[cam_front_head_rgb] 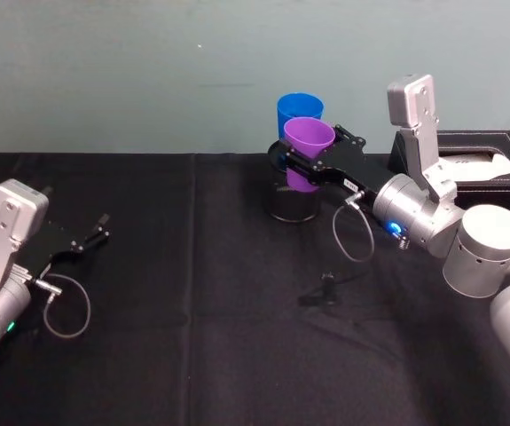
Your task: Pick up one cup with a gripper and tap it against the other cup.
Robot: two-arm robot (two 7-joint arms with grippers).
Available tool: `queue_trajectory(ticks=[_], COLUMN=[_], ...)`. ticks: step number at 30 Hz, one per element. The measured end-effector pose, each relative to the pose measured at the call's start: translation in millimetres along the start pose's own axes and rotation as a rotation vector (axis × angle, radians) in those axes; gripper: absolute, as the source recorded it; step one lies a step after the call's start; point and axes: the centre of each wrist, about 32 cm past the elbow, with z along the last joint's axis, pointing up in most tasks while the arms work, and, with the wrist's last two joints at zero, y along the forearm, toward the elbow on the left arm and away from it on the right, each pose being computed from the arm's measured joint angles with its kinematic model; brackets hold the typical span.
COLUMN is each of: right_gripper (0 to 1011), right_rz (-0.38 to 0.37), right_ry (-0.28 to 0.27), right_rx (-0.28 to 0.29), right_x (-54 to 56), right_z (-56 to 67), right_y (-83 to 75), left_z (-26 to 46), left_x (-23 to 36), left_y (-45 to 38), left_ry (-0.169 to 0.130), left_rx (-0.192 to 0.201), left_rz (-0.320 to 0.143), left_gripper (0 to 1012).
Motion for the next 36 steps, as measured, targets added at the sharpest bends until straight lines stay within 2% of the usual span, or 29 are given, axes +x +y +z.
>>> queue_trajectory(ticks=[17, 36], right_gripper=[734, 734], right_rz=[-0.039, -0.029], right_ry=[0.015, 0.013], right_rx=[0.006, 0.014], right_x=[7.7, 10.5], right_z=[4.9, 12.6], right_y=[4.5, 13.2], left_z=[0.0, 0.0], left_x=[0.0, 0.0], left_y=[0.0, 0.0], left_ry=[0.000, 0.000], left_rx=[0.000, 0.000], left_rz=[0.000, 0.000], left_gripper=[1000, 1000])
